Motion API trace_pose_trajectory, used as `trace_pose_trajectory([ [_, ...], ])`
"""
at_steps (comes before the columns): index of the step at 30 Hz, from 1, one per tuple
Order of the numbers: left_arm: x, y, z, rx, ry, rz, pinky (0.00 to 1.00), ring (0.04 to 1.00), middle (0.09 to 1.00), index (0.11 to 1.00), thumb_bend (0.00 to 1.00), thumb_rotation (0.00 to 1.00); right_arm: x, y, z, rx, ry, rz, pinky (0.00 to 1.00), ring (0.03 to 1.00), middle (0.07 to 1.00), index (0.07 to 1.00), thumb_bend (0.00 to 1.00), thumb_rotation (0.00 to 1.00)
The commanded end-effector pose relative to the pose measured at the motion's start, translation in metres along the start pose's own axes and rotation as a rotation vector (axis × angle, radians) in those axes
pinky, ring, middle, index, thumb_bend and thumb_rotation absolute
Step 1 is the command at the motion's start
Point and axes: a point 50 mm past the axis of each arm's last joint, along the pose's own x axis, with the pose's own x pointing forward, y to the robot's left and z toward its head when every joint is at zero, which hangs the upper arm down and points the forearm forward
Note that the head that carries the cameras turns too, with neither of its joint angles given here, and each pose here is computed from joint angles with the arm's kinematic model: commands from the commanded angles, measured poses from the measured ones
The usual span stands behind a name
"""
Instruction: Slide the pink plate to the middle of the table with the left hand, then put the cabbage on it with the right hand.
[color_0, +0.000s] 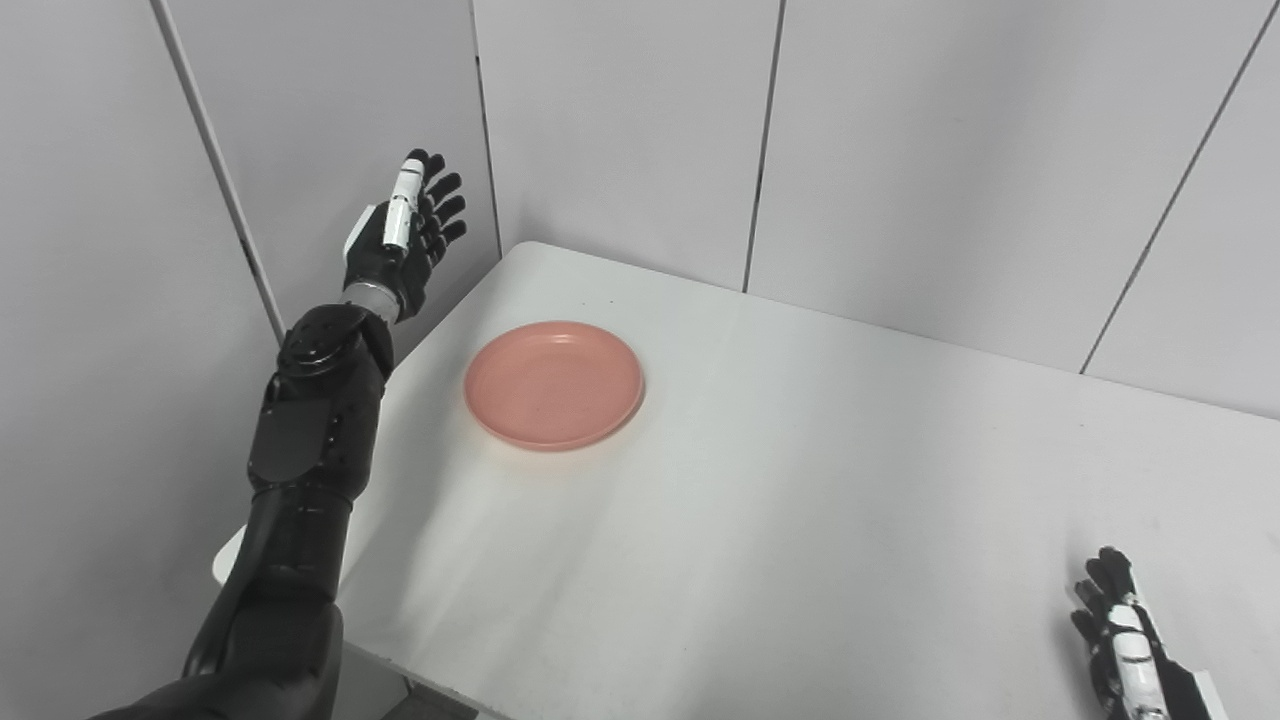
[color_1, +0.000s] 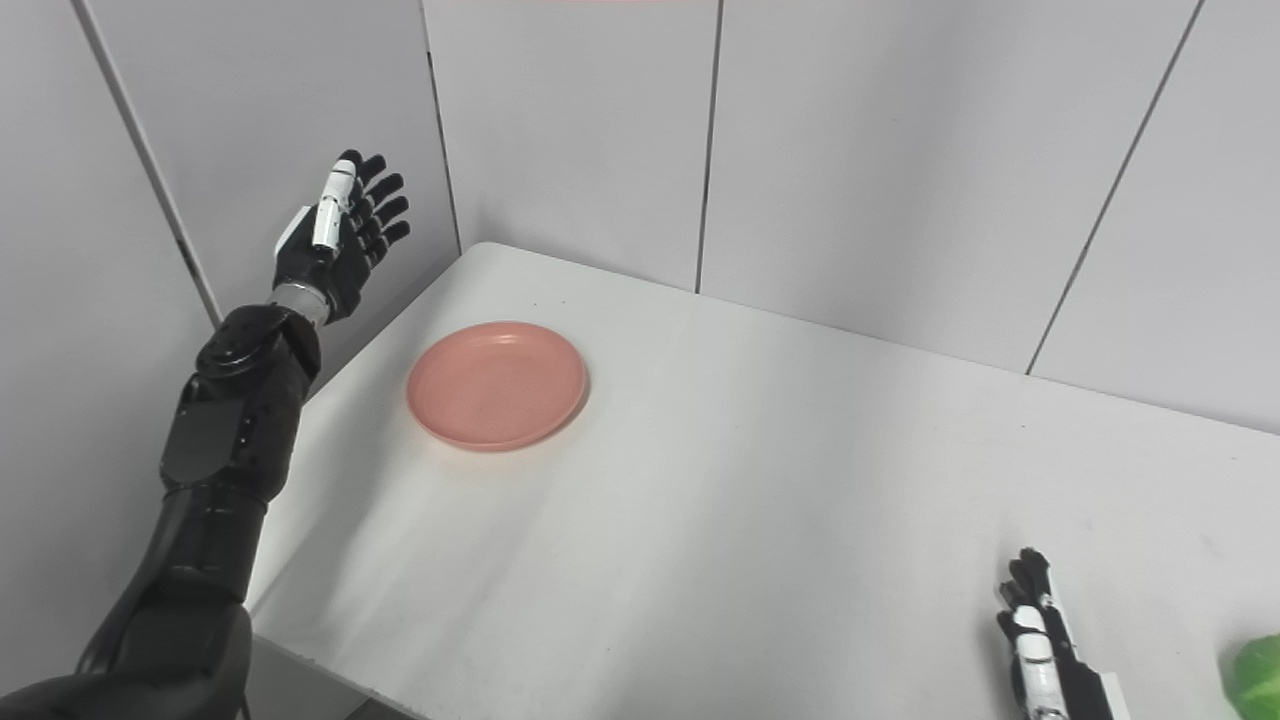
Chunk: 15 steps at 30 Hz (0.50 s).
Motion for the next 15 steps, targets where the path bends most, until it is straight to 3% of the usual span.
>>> trace_pose_trajectory([
  [1, 0.008, -0.002, 0.026, -0.012, -0.087, 0.0, 0.96, 0.949, 0.947, 0.934, 0.39, 1.0, 0.004, 0.001, 0.011, -0.002, -0.033, 0.002, 1.0, 1.0, 1.0, 1.0, 0.09, 1.0],
  [15, 0.01, 0.007, -0.013, -0.026, -0.014, 0.041, 0.96, 0.943, 0.943, 0.931, 0.39, 1.0, 0.003, 0.002, 0.012, 0.006, -0.047, 0.007, 1.0, 1.0, 1.0, 1.0, 0.08, 1.0],
])
